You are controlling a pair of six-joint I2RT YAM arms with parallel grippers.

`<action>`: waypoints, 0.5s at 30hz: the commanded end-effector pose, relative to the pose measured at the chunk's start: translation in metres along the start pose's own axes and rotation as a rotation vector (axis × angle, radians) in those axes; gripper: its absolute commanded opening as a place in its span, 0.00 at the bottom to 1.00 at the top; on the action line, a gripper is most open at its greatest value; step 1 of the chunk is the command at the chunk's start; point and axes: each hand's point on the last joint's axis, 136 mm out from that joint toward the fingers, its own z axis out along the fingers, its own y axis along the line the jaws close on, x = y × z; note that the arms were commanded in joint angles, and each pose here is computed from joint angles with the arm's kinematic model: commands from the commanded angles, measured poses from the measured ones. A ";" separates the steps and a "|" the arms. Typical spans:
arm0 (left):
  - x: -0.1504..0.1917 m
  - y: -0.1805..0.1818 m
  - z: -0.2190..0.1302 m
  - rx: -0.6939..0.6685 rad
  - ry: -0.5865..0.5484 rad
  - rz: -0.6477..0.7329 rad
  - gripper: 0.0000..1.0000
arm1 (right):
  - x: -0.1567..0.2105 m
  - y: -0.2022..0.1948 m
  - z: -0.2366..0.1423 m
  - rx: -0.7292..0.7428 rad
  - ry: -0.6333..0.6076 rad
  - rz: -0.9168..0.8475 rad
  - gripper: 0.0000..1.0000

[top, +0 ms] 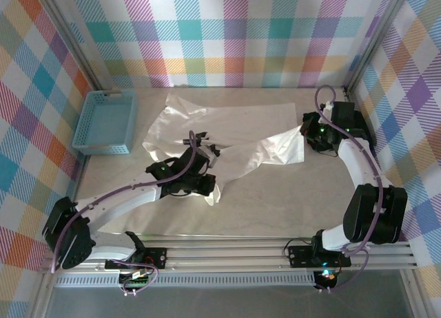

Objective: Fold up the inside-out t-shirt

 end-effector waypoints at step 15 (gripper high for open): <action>-0.003 0.003 -0.014 -0.009 -0.039 0.133 0.26 | 0.003 0.000 0.012 -0.019 0.036 -0.002 0.00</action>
